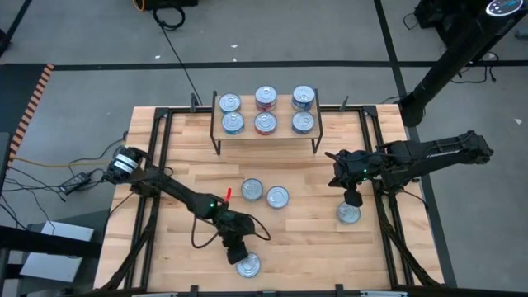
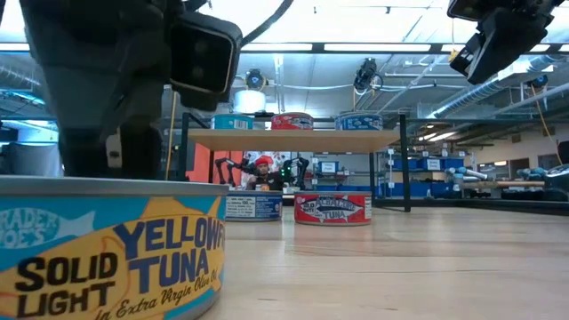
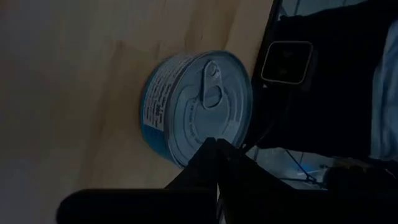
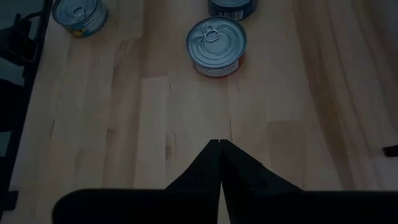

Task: Stack canned seafood by type on shelf
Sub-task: Stack the bottom yellow and blue tuna can on top of the other yellow and blue tuna can on the shelf

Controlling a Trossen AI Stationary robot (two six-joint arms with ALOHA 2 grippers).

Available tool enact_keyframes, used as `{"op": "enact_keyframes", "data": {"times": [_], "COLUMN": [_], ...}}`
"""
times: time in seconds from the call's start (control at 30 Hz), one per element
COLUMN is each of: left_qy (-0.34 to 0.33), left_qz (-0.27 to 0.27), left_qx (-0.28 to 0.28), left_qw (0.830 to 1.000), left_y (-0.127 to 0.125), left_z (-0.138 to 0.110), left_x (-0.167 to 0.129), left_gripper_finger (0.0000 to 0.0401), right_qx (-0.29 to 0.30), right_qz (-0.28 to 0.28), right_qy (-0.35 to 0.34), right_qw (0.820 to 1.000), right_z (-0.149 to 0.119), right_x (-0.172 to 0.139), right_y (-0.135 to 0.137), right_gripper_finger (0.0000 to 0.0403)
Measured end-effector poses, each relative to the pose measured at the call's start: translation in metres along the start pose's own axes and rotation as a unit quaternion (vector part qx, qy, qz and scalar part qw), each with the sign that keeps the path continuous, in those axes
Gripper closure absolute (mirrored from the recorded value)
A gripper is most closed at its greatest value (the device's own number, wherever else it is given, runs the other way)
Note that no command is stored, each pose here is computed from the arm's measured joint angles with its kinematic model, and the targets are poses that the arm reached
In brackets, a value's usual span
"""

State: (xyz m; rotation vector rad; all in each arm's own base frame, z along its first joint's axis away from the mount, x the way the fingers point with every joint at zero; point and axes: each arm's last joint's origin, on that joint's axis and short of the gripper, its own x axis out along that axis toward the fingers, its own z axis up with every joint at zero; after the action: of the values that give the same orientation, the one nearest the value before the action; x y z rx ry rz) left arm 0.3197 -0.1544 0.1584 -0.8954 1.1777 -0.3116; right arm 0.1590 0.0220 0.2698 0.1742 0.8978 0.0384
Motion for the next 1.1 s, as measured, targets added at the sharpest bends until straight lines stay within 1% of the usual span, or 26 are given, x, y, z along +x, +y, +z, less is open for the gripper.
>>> {"op": "enact_keyframes", "data": {"times": [0.07, 0.33, 0.47, 0.7, 0.93, 1.1], "left_qy": [0.002, -0.01, -0.013, -0.03, -0.035, -0.041], "left_qz": [0.004, 0.049, 0.055, 0.068, 0.103, 0.101], "left_qx": [-0.01, -0.028, -0.034, -0.064, -0.089, -0.092], "left_qw": [1.0, 0.998, 0.998, 0.995, 0.99, 0.99], "left_y": [0.002, 0.009, 0.01, 0.012, 0.022, 0.023], "left_z": [0.0, -0.002, -0.001, 0.0, 0.002, 0.005], "left_x": [0.003, 0.003, 0.002, 0.001, 0.0, -0.002], "left_gripper_finger": [0.0397, 0.0399, 0.0399, 0.04, 0.04, 0.0401], "right_qx": [0.0, 0.0, -0.003, -0.004, -0.003, 0.0], "right_qz": [0.0, -0.002, -0.003, -0.017, -0.026, -0.031], "right_qy": [0.0, 0.0, 0.0, -0.004, -0.006, -0.007], "right_qw": [1.0, 1.0, 1.0, 1.0, 1.0, 1.0], "right_z": [0.0, 0.0, 0.0, 0.0, 0.001, 0.002], "right_x": [0.0, 0.0, 0.0, 0.0, 0.0, 0.0], "right_y": [0.0, 0.0, 0.0, -0.001, -0.006, -0.009], "right_gripper_finger": [0.0382, 0.0382, 0.0382, 0.0382, 0.0382, 0.0382]}}
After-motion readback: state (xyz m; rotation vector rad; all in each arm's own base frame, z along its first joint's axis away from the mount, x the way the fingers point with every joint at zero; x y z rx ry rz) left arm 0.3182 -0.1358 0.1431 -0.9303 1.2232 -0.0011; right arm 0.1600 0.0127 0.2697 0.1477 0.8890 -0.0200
